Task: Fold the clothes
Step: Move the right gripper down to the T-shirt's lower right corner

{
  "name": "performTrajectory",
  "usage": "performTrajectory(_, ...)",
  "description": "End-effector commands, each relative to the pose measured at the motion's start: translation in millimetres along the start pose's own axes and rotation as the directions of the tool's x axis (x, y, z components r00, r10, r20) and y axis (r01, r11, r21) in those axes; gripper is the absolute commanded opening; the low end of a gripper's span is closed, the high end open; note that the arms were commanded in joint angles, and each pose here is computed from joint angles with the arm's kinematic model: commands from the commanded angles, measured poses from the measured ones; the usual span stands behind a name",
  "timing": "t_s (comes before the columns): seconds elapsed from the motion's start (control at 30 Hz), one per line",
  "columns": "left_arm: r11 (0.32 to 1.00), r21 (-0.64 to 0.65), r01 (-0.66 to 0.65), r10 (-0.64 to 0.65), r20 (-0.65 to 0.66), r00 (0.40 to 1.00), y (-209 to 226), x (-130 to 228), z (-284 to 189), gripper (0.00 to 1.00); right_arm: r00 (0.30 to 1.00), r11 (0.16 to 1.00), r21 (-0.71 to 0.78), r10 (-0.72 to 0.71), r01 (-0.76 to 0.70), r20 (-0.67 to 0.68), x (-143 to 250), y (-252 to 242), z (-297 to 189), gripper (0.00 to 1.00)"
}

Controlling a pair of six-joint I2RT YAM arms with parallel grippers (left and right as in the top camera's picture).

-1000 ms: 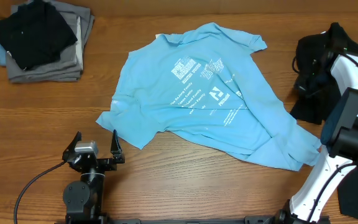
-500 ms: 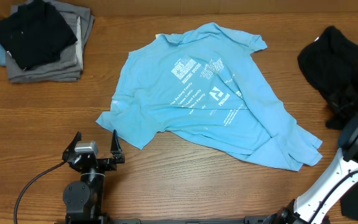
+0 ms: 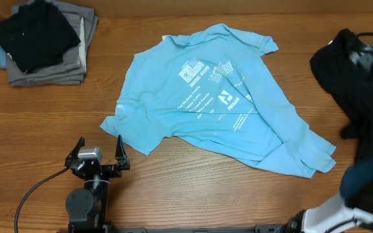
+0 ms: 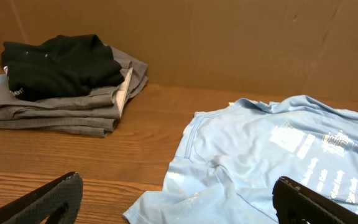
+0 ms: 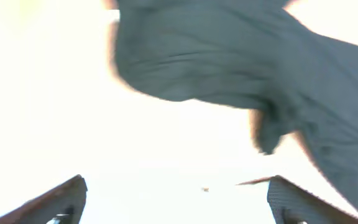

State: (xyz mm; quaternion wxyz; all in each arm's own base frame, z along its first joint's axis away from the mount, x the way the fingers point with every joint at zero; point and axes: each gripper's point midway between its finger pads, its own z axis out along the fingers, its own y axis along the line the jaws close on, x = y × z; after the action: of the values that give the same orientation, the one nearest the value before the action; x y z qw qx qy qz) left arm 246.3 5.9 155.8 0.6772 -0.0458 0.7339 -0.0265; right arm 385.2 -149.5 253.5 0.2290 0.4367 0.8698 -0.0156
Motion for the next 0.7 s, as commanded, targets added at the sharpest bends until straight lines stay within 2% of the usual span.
performTrajectory(0.0,1.000,-0.004,-0.012,0.012,0.006,1.000,0,0,0,1.00,0.997,0.991,-0.112,-0.076,0.078,0.022,22,32,-41,1.00)
performTrajectory(0.13,1.000,-0.004,-0.012,0.012,0.006,1.000,0,0,0,1.00,0.983,0.977,-0.120,-0.171,0.178,0.063,54,41,-83,1.00)
performTrajectory(0.23,1.000,-0.004,-0.012,0.012,0.006,1.000,0,0,0,1.00,0.966,0.962,-0.098,-0.259,0.256,-0.012,91,37,-95,1.00)
performTrajectory(0.4,1.000,-0.004,-0.012,0.012,0.006,1.000,0,0,0,1.00,0.901,0.930,-0.010,-0.360,0.368,-0.243,152,13,-68,1.00)
performTrajectory(0.67,1.000,0.007,-0.007,0.007,0.005,1.000,-2,0,0,1.00,0.835,0.903,0.060,-0.367,0.426,-0.411,203,-13,-6,1.00)
